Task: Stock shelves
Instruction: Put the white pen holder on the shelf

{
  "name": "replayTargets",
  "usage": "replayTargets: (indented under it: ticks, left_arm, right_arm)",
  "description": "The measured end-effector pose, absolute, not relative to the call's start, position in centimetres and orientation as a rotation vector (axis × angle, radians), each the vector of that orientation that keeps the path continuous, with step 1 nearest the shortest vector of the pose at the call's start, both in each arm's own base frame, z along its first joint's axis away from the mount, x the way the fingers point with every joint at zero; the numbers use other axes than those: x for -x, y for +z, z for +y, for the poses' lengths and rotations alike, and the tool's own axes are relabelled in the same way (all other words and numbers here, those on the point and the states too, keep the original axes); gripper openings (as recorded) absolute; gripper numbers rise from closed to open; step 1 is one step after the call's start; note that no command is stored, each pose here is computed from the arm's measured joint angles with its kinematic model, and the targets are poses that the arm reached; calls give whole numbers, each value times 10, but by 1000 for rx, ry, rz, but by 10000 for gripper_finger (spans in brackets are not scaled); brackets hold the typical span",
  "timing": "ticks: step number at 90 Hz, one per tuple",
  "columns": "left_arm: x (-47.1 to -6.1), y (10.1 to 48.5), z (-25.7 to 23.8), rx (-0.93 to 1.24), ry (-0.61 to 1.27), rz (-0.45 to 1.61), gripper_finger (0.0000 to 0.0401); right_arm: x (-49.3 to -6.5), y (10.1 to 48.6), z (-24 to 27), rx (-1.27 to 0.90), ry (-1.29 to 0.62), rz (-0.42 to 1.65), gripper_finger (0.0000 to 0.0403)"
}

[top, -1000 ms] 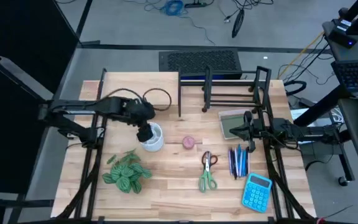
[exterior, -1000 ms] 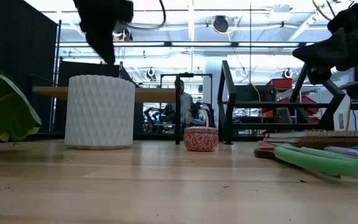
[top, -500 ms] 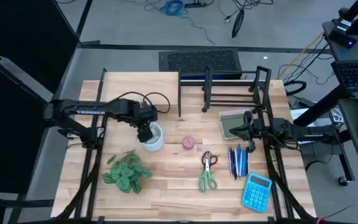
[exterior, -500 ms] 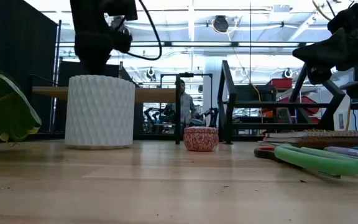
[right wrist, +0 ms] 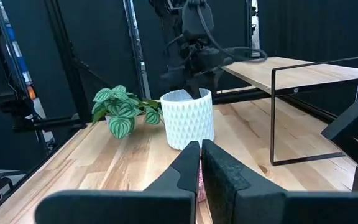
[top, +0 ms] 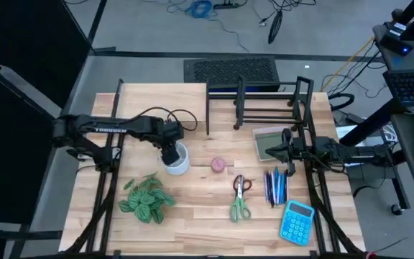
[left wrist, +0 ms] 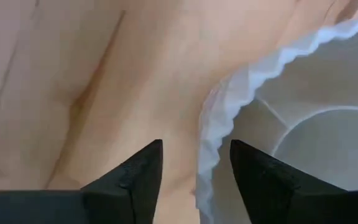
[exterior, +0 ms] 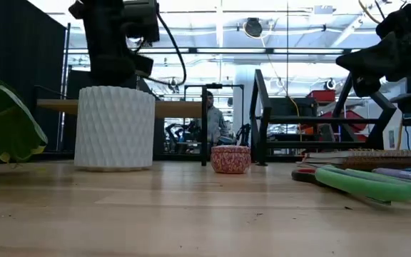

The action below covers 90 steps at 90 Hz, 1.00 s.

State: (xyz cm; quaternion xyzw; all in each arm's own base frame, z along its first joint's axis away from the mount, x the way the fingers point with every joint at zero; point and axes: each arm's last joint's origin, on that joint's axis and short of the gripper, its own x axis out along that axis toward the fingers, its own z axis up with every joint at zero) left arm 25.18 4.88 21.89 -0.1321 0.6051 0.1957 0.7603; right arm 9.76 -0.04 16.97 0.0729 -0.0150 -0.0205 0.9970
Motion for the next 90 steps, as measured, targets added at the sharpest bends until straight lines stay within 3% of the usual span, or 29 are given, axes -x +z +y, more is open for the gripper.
replayTargets:
  ticks: [15,19,42,68,90]
  left_arm:
    - [-253,219,49,285,423,1310,29]
    - [-253,219,49,285,419,1308,14]
    - [-260,246,46,293,387,1251,4]
    - [-244,330,46,294,411,1208,2]
    - [-208,398,70,299,611,1181,1]
  right_arm:
    - [-98,170,0,-146,-41,-30,0]
    - [-98,170,0,-146,-41,-30,0]
    - [-98,170,0,-146,-41,-30,0]
    - [-98,170,0,-146,-42,-31,0]
    - [-98,170,0,-146,-41,-30,0]
